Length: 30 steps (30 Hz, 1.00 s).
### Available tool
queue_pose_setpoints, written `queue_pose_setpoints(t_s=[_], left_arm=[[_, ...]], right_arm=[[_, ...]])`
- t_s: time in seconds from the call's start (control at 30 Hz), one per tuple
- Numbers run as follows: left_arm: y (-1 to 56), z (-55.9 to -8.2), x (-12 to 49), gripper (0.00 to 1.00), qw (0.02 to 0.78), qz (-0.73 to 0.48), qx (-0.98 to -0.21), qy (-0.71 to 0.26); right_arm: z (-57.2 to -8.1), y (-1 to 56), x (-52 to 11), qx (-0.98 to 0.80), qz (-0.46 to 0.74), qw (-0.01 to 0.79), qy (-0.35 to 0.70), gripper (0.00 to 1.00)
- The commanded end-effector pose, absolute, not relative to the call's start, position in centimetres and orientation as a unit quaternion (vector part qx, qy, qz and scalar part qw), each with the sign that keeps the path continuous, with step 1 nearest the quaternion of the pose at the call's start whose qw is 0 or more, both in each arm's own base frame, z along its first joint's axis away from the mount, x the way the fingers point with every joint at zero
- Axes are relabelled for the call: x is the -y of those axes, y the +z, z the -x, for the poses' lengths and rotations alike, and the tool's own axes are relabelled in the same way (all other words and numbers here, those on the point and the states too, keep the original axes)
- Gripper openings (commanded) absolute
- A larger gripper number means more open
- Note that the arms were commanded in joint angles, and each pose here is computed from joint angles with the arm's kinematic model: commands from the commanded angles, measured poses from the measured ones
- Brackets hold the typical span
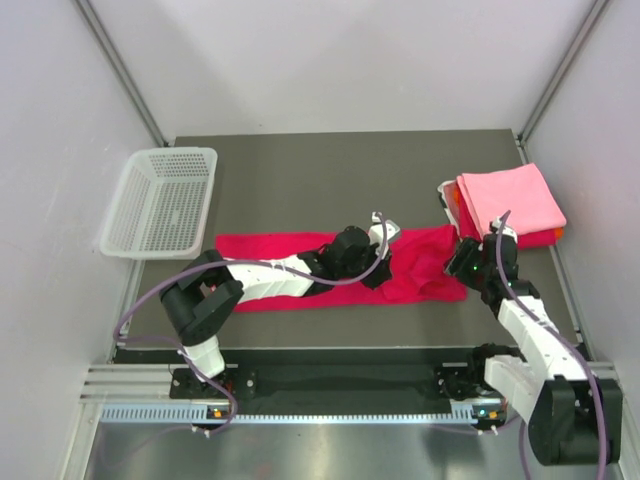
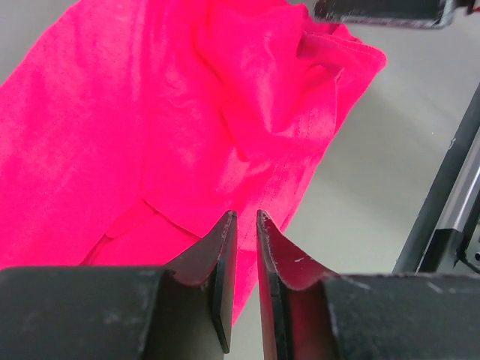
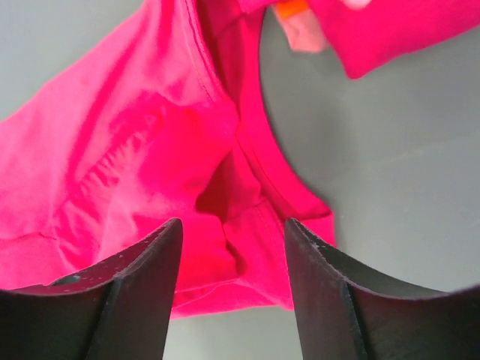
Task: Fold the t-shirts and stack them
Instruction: Fold the tshirt
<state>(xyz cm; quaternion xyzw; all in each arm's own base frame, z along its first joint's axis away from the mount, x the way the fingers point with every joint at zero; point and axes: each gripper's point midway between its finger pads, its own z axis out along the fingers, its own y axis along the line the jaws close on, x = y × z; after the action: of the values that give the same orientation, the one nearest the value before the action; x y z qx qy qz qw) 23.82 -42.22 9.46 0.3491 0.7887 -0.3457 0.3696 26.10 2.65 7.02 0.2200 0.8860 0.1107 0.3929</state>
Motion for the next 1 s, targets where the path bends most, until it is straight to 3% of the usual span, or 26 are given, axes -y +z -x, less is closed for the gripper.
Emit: queue_pose_setpoints(t_s=[0.0,0.27,0.67,0.87,0.97], left_arm=[[12.7,-24.6,42.6,0.21,0.404,-0.326,-0.773,-0.365],[12.1,-24.1,41.1,0.46,0.402,-0.282,-0.788,-0.371],[10.4,-24.2,42.1,0.48,0.359,-0.211,-0.819,-0.396],[10.0,-24.5,41.9,0.48,0.353,-0.2,-0.83,-0.383],[9.9,-24.9,41.3,0.47,0.349,-0.187,-0.836,-0.381]], right_arm=[[-27.7,8.0,-3.1,-0.888,-0.209,0.389,0.125,0.55],[-27.2,6.1,-3.8,-0.895,-0.216,0.364,0.139,0.47],[-26.6,4.2,-5.7,-0.896,-0.235,0.325,0.189,0.43],[-26.3,3.9,-6.2,-0.898,-0.235,0.313,0.203,0.36],[-26.1,4.2,-6.6,-0.897,-0.233,0.309,0.212,0.25]])
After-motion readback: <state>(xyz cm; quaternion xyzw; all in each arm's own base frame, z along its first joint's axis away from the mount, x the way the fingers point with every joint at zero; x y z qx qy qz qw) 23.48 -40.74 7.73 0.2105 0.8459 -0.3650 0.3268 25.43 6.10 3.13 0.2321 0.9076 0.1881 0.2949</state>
